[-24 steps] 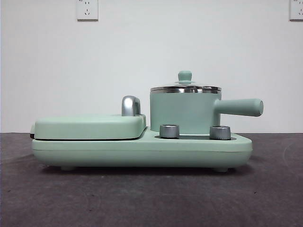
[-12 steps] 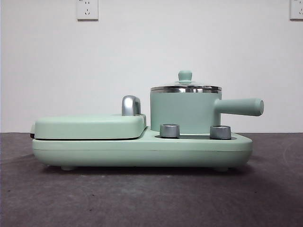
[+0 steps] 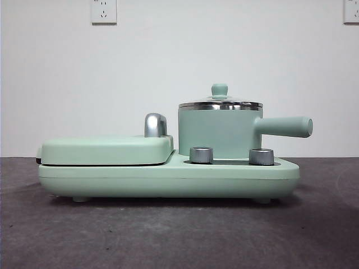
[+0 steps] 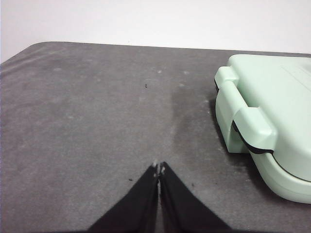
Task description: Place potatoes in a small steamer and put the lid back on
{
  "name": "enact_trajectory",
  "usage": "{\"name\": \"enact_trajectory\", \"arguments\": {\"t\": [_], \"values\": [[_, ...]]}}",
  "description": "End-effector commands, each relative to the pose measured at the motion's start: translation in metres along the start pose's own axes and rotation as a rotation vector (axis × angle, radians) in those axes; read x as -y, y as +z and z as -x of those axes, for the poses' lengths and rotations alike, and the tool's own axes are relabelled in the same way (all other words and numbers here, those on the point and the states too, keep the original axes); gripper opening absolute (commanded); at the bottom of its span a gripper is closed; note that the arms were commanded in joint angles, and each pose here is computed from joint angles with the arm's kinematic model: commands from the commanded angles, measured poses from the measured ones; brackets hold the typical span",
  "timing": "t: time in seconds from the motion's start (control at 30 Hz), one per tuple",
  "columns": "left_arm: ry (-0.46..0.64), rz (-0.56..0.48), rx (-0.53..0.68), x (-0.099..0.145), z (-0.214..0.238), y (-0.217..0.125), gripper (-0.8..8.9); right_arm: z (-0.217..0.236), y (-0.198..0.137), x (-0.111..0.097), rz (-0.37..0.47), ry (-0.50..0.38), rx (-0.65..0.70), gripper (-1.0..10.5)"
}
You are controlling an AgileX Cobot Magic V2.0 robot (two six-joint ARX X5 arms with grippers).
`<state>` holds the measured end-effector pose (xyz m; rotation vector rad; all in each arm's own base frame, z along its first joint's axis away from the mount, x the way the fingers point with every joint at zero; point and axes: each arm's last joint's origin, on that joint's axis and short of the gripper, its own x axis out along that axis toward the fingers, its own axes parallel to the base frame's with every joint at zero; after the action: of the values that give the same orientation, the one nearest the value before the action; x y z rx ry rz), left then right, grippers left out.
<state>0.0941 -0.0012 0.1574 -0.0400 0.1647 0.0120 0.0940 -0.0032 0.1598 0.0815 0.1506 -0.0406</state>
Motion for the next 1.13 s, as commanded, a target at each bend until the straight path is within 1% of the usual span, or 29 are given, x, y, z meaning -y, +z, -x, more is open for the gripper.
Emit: {"name": "enact_trajectory", "arguments": {"t": [0.03,0.27,0.43,1.13], "values": [[0.006,-0.007,-0.025,-0.0005,-0.0017,-0.0063,0.06,-0.0020,-0.0055,0.0009,0.020,-0.011,-0.007,0.3],[0.006,-0.007,-0.025,-0.0005,-0.0017,-0.0063,0.06,-0.0033,-0.0093,0.0005,0.050,-0.004,-0.016,0.3],[0.006,-0.007,-0.025,-0.0005,-0.0017,-0.0063,0.06,-0.0033,-0.0094,-0.0009,0.094,0.012,-0.017,0.3],[0.006,-0.007,-0.025,-0.0005,-0.0017,-0.0063,0.06,-0.0032,-0.0074,-0.0011,0.094,0.014,0.003,0.3]]}}
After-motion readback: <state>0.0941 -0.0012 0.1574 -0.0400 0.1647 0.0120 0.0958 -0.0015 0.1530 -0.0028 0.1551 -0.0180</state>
